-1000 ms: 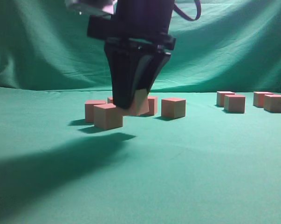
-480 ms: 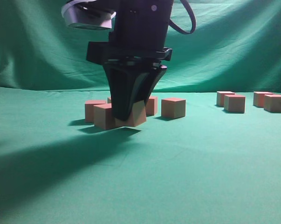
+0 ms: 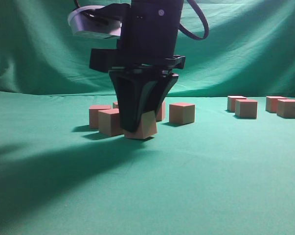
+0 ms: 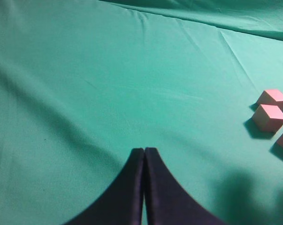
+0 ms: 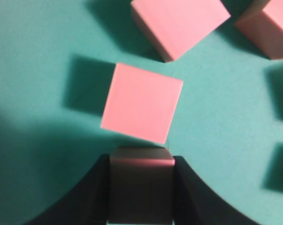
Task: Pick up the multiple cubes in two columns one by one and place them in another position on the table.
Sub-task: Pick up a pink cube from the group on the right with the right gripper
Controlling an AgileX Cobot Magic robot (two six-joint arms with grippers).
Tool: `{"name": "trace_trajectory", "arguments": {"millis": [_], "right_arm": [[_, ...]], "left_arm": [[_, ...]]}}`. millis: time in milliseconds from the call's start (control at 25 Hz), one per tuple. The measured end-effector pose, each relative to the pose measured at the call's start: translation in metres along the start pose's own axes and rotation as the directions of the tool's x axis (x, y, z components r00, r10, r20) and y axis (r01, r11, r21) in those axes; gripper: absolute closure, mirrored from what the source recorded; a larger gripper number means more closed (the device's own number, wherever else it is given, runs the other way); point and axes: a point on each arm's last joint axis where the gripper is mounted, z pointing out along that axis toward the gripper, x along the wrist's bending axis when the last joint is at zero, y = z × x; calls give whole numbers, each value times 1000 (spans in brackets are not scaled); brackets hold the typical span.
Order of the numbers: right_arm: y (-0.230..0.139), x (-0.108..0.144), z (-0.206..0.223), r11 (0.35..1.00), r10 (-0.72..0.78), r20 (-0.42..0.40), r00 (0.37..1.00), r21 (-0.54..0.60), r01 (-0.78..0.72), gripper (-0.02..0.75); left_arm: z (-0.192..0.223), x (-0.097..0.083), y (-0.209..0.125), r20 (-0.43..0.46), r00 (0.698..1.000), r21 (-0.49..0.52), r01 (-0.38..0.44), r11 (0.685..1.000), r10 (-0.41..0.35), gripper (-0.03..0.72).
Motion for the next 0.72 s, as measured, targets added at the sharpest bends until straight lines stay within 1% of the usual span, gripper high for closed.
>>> {"name": "trace_trajectory", "arguments": {"millis": [120,160,200,320,400,440,480,520,560,600,640,720], "right_arm": [[0,0,1,1000,0,0,1000,2,0,475],[0,0,1,1000,0,-1,1000,3,0,412],[0,0,3,1000,0,-2,1000,8,0,372],[-3,1,2,999,0,-10,1000,35,0,190],[1,0,-5,998,0,-17,1000,55,1,106],[3,0,-10,998,-1,-20,1000,63,2,84],[7,-1,-18,998,-1,-22,1000,68,3,101],[12,-2,-27,997,-2,-23,1000,72,4,101],[16,-4,-37,997,-6,-22,1000,80,7,59],[20,-6,-46,996,-13,-11,1000,84,14,75],[24,-8,-57,996,-22,7,1000,81,21,75],[33,-17,-76,999,-23,92,996,51,18,75]], "left_arm": [[0,0,0,0,1000,0,0,1000,0,688],[0,0,0,0,1000,0,0,1000,0,688],[0,0,0,0,1000,0,0,1000,0,688],[0,0,0,0,1000,0,0,1000,0,688],[0,0,0,0,1000,0,0,1000,0,688],[0,0,0,0,1000,0,0,1000,0,688],[0,0,0,0,1000,0,0,1000,0,688],[0,0,0,0,1000,0,0,1000,0,688],[0,0,0,0,1000,0,0,1000,0,688],[0,0,0,0,1000,0,0,1000,0,688],[0,0,0,0,1000,0,0,1000,0,688],[0,0,0,0,1000,0,0,1000,0,688]]}}
